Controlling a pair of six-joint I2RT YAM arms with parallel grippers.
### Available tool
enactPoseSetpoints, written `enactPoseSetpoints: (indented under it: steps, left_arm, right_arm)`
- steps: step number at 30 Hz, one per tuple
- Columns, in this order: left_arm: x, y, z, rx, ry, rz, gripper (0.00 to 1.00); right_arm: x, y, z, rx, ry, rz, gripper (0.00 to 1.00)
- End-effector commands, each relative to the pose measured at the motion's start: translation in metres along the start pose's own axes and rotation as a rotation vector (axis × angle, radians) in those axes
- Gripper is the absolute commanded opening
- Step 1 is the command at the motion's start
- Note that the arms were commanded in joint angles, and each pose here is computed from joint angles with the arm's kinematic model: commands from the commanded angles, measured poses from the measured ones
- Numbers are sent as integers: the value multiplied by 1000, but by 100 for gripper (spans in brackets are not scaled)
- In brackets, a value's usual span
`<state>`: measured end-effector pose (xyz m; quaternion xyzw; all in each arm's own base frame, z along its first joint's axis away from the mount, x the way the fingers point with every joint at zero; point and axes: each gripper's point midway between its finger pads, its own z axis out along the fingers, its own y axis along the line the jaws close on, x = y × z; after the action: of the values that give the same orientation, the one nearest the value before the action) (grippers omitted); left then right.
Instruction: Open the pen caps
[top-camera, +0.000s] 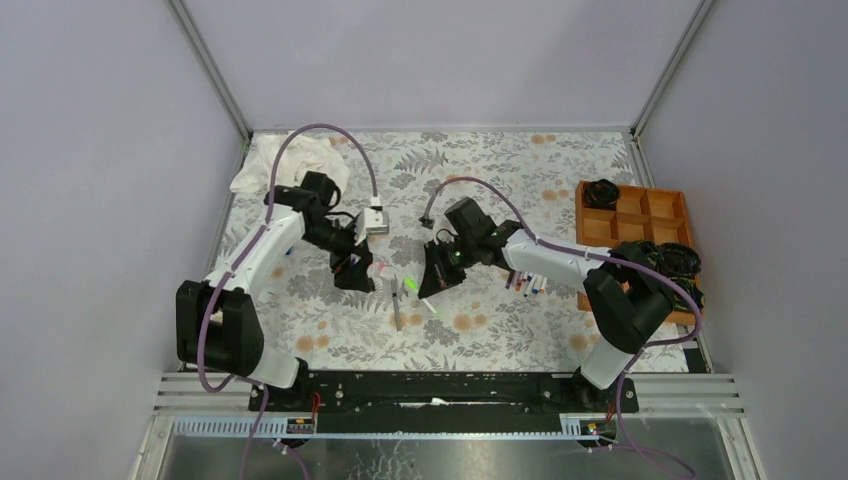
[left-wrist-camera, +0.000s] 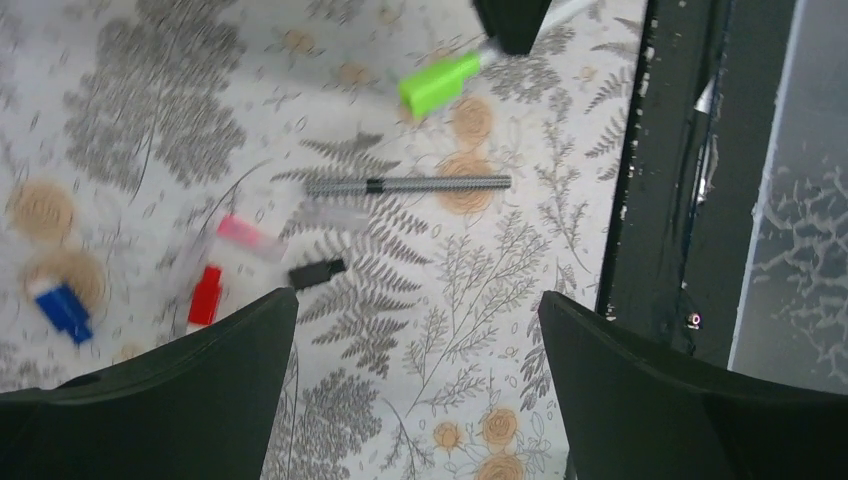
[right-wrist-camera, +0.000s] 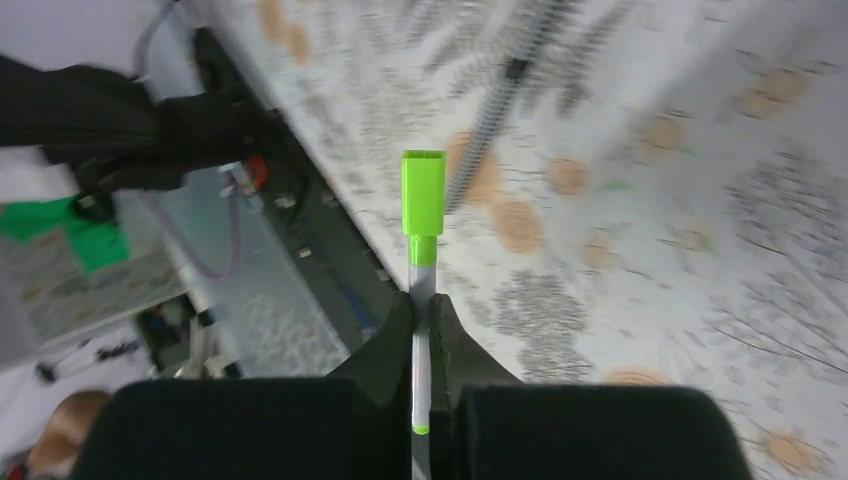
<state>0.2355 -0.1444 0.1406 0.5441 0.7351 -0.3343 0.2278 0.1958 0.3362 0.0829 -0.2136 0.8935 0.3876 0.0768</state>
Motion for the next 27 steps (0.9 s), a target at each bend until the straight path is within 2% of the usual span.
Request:
enactPoseSetpoints:
  steps: [1,8,14,23,27]
  left_arm:
    - [-17,-35,10,97,-23,174,99]
    - [-27,-61,24,151,10,321,98]
    - [-24,-69,30,169,36,358,90]
    - [-13,-72,38,181,95,371,61]
    - [-18,-73,39,187,86,374,40]
  right_arm:
    - [-2,66,-20,-297,106,-17,0]
    - [-6,99,-29,-501,187,22,0]
    - [-8,105,-27,-561,228,71,0]
    - [-14,106,-22,-569,224,104,0]
    - [-15,103,-18,-554,226,127,0]
